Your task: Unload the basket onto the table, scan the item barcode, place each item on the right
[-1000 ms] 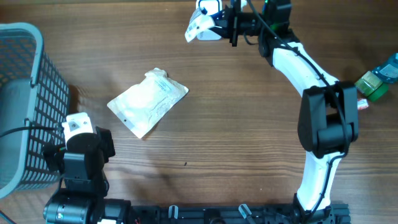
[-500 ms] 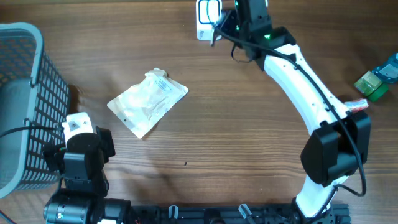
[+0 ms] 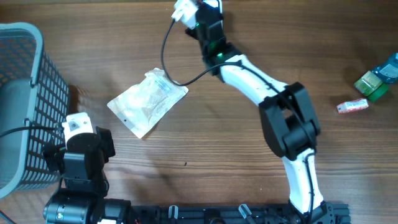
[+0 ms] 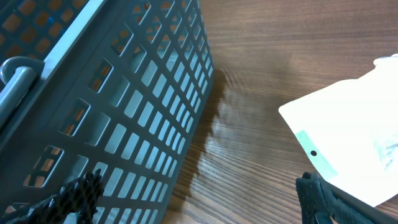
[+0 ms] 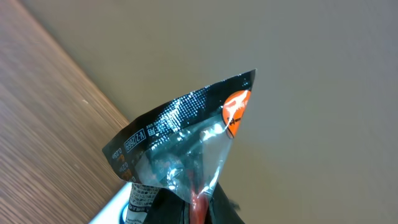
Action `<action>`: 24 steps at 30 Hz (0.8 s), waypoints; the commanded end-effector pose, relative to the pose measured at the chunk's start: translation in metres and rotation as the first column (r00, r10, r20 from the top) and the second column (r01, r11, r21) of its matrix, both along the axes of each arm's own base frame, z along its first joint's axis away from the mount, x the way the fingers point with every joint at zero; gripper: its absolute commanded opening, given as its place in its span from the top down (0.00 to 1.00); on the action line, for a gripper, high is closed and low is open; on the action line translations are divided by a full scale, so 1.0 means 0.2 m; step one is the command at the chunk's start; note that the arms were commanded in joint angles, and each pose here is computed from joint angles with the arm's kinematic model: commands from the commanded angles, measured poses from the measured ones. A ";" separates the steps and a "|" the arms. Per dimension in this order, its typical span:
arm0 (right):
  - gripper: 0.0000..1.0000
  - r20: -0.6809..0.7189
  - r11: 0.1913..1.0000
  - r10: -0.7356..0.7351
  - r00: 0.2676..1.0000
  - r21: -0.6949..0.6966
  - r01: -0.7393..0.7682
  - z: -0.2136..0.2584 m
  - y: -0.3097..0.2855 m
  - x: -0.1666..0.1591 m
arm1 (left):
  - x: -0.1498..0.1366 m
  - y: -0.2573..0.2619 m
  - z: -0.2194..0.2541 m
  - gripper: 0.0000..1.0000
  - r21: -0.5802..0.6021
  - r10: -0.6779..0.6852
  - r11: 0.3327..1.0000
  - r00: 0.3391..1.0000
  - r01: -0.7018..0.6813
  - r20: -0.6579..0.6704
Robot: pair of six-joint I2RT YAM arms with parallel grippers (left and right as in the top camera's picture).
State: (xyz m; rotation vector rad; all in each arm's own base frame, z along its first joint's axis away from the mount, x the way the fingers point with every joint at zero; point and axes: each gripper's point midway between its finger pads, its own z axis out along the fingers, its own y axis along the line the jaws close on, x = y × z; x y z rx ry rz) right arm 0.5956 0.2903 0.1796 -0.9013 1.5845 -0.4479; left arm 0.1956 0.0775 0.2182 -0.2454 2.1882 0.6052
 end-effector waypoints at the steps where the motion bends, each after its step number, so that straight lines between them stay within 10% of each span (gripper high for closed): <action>1: 0.95 0.029 0.995 0.055 0.998 -0.079 -0.053 -0.10 0.07 0.03 | -0.01 0.01 0.01 0.00 0.006 0.014 1.000 1.000 -0.014 0.009; 24: 0.95 0.007 0.981 0.176 0.984 0.084 -0.176 -0.28 -0.05 0.16 | -0.01 0.01 0.01 0.00 0.006 0.014 1.000 1.000 -0.014 0.009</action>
